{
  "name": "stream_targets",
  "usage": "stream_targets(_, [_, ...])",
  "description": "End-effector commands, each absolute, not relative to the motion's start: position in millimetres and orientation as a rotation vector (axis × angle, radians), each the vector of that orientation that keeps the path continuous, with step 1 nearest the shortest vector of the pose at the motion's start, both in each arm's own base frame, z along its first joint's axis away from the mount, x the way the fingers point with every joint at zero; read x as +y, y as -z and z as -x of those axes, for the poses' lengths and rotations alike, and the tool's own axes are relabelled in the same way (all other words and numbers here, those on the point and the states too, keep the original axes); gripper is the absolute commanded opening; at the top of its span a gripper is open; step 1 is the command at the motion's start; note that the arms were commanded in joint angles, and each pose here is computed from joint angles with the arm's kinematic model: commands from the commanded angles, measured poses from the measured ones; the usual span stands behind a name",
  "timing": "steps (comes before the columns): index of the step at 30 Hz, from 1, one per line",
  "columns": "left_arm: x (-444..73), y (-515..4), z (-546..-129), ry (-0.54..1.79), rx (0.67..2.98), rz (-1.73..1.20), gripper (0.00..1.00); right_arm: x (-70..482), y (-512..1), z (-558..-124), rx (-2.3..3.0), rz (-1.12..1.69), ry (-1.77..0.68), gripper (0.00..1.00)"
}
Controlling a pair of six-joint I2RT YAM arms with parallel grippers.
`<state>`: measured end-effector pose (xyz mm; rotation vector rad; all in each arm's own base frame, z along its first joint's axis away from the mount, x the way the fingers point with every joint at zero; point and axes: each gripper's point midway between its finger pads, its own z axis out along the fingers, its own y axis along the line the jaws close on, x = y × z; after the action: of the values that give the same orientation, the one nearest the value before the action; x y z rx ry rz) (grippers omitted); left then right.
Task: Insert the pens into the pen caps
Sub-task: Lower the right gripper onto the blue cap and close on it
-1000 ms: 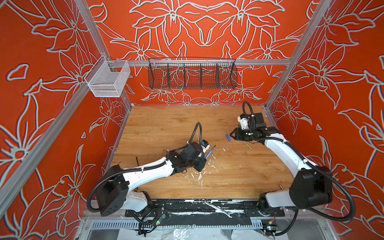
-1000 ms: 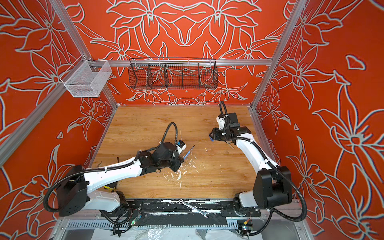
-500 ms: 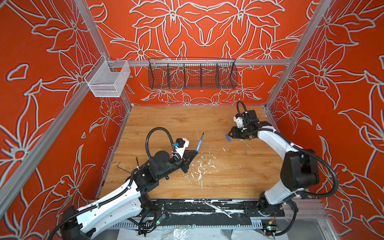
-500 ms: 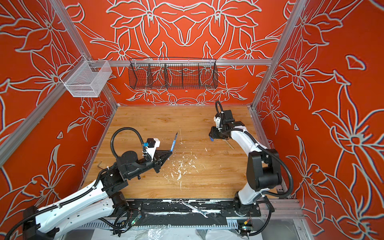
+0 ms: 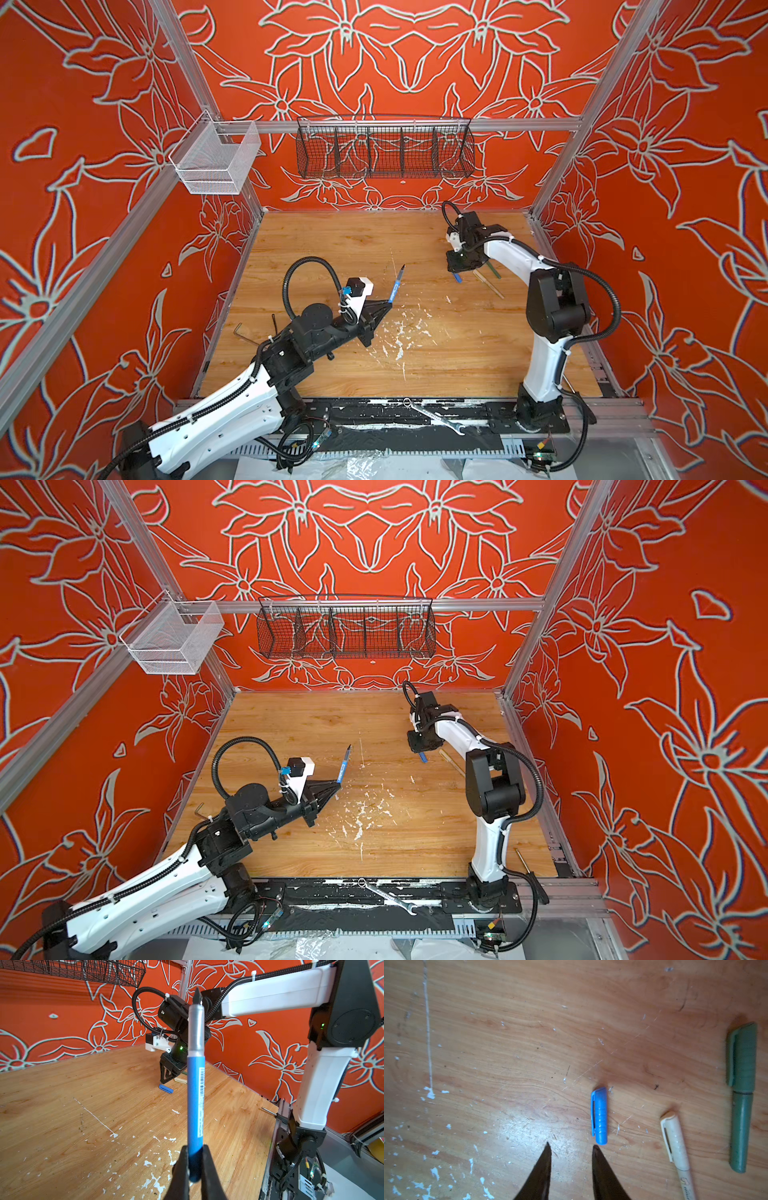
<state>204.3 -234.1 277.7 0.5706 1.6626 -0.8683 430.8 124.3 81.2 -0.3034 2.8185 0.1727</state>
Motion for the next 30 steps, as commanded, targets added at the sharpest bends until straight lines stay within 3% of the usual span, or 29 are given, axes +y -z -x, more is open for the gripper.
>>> stream_targets(1, [-232,-288,-199,0.876,1.622,-0.590,0.00,113,-74,-431,2.875,0.346,-0.133,0.34])
stream_targets(15, [-238,-285,-201,0.880,1.645,-0.626,0.00,108,-46,-430,2.961,0.329,-0.328,0.32])
stream_targets(30, [-236,-290,-204,0.864,1.666,-0.620,0.00,115,-33,-433,2.974,0.317,-0.378,0.29])
